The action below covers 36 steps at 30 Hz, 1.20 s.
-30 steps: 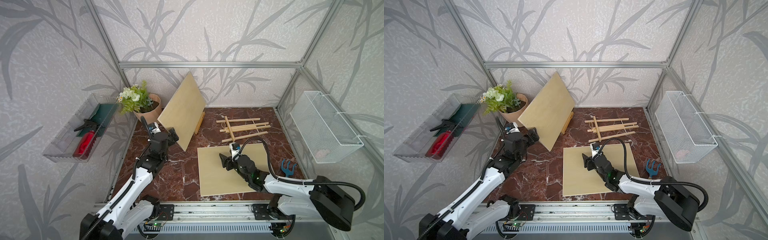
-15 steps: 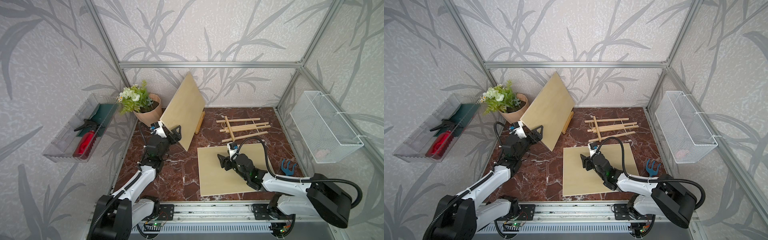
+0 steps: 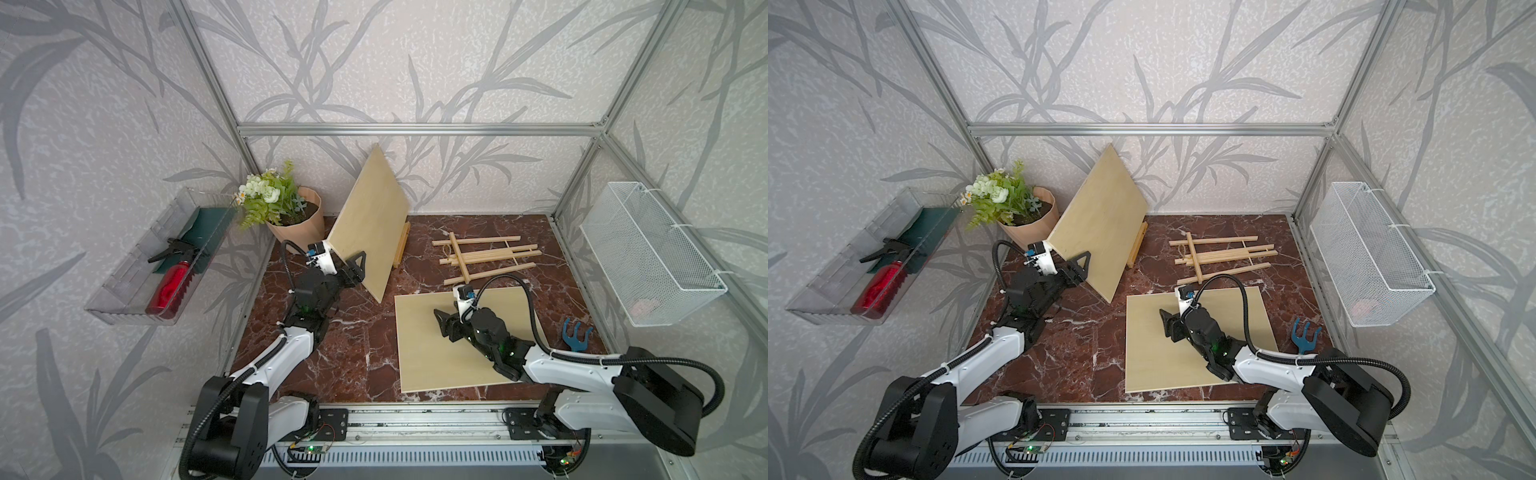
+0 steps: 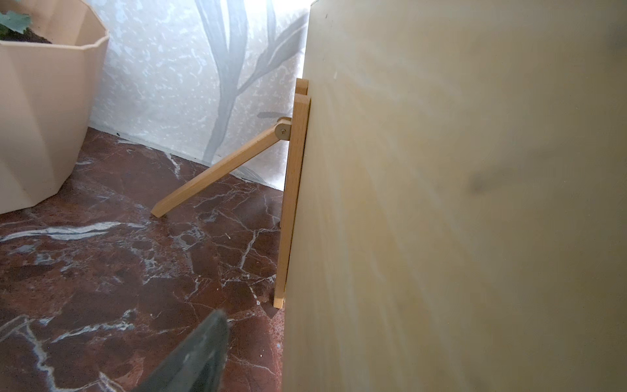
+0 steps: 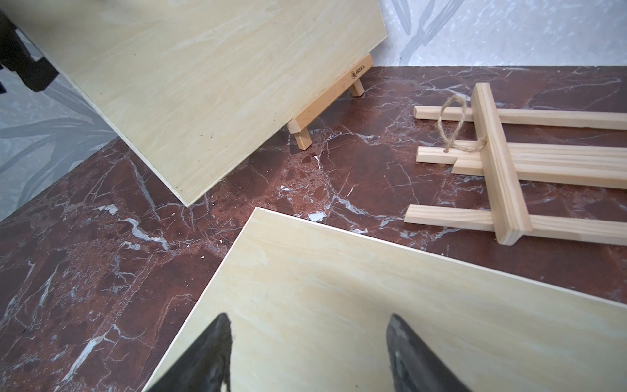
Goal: Disassemble the easel
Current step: Pick up the drawing board from the easel.
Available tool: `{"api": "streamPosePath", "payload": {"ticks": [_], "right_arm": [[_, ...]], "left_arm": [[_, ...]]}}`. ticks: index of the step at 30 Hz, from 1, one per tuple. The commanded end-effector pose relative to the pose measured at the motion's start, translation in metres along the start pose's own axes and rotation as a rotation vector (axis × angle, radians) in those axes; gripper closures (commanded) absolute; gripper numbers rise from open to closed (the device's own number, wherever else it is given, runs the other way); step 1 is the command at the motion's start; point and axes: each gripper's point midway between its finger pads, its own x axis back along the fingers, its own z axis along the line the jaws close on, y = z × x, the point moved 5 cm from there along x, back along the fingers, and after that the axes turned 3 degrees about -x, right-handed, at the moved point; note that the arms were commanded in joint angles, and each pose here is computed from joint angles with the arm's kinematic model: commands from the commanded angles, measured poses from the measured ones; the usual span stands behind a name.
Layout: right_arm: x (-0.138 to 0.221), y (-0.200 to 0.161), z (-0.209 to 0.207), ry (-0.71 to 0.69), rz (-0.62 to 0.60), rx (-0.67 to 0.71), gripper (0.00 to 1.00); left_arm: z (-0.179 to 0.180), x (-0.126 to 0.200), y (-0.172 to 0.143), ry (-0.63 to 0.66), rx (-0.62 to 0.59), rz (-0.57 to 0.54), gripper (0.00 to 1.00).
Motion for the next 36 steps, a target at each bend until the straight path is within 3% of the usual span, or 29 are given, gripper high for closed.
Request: {"api": "streamPosePath", "payload": {"ticks": [1, 14, 29, 36], "right_arm": [[-0.003, 0.007, 0.005, 0.011, -0.009, 0.011, 0.29], [-0.007, 0.004, 0.007, 0.021, 0.005, 0.012, 0.29], [-0.010, 0.001, 0.007, 0.019, 0.021, 0.014, 0.29], [-0.010, 0.000, 0.007, 0.018, 0.022, 0.014, 0.29]], "left_arm": [[-0.015, -0.001, 0.022, -0.069, -0.075, -0.072, 0.24], [-0.016, -0.005, 0.029, -0.030, -0.144, -0.120, 0.22], [-0.028, 0.001, 0.037, -0.061, -0.177, -0.162, 0.68], [-0.041, 0.014, 0.046, -0.085, -0.190, -0.206, 0.83]]}}
